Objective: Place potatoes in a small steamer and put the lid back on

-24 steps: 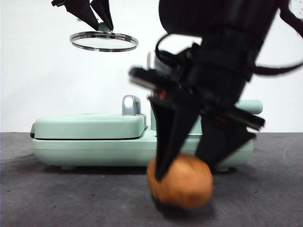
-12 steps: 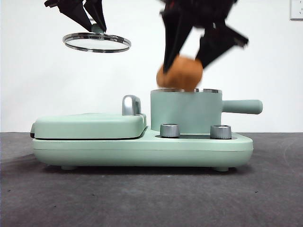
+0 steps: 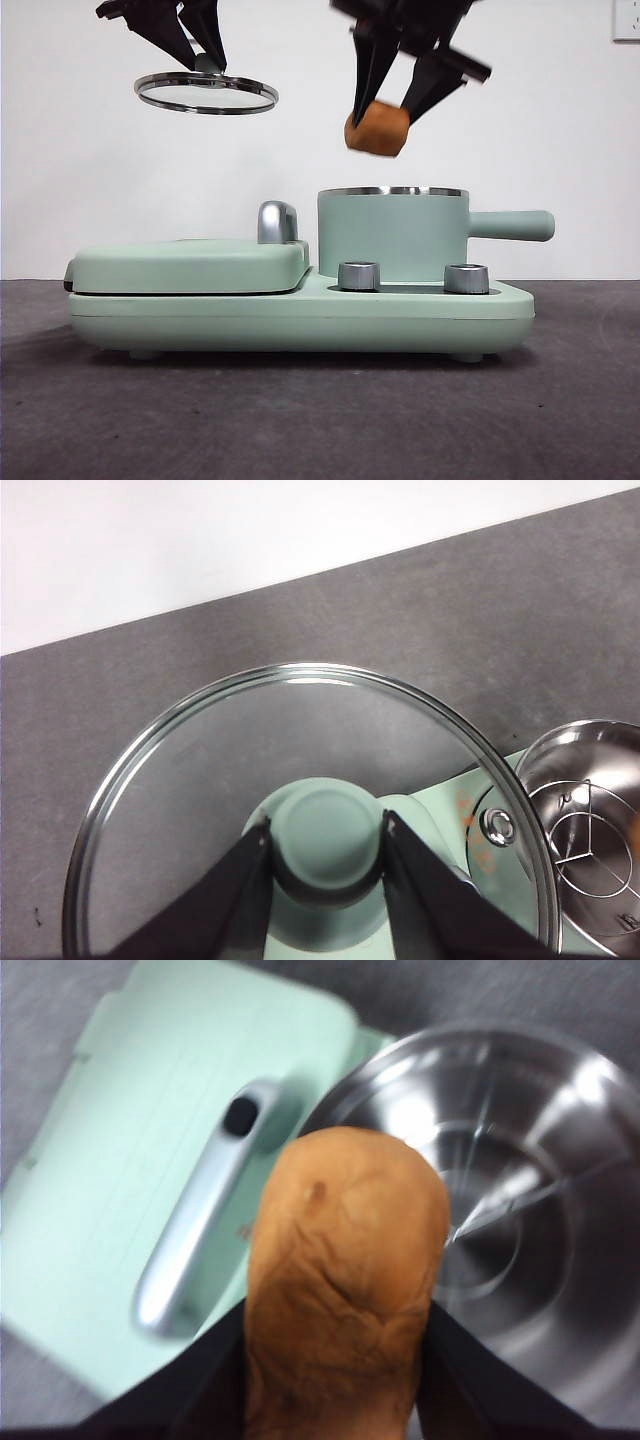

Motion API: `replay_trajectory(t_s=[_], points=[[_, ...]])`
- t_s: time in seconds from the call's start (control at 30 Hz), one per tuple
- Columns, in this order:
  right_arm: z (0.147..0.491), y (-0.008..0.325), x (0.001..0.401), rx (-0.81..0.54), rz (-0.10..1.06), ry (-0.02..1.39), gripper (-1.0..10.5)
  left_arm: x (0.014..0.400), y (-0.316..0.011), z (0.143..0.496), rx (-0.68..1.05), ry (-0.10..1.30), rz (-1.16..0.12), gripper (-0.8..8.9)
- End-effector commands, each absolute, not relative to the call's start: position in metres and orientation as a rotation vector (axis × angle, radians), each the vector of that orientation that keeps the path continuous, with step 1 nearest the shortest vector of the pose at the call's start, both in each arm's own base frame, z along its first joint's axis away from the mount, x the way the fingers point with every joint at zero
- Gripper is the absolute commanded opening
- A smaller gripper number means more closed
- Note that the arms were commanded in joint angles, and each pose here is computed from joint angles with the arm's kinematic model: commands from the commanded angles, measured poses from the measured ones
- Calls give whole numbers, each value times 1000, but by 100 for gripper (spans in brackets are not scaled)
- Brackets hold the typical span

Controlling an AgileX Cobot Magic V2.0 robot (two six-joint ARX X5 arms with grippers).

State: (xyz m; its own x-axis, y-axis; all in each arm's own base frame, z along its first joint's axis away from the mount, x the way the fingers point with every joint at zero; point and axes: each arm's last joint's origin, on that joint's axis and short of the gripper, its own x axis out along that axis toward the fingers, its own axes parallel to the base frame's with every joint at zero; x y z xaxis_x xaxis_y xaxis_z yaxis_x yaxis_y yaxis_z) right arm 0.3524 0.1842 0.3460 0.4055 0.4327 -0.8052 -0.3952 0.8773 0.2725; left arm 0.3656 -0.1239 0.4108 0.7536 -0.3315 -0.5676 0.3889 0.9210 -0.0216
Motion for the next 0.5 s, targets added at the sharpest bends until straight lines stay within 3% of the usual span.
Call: replay_trajectory(t_s=[0.03, 0.27, 0.5], points=[[332, 190, 371, 16, 523, 1047, 73, 369, -127, 417, 102, 556, -400, 15], [294, 185, 394, -3, 474, 1153, 74, 369, -127, 417, 102, 555, -400, 15], [283, 180, 398, -35, 447, 1198, 75, 369, -127, 417, 102, 556, -400, 15]])
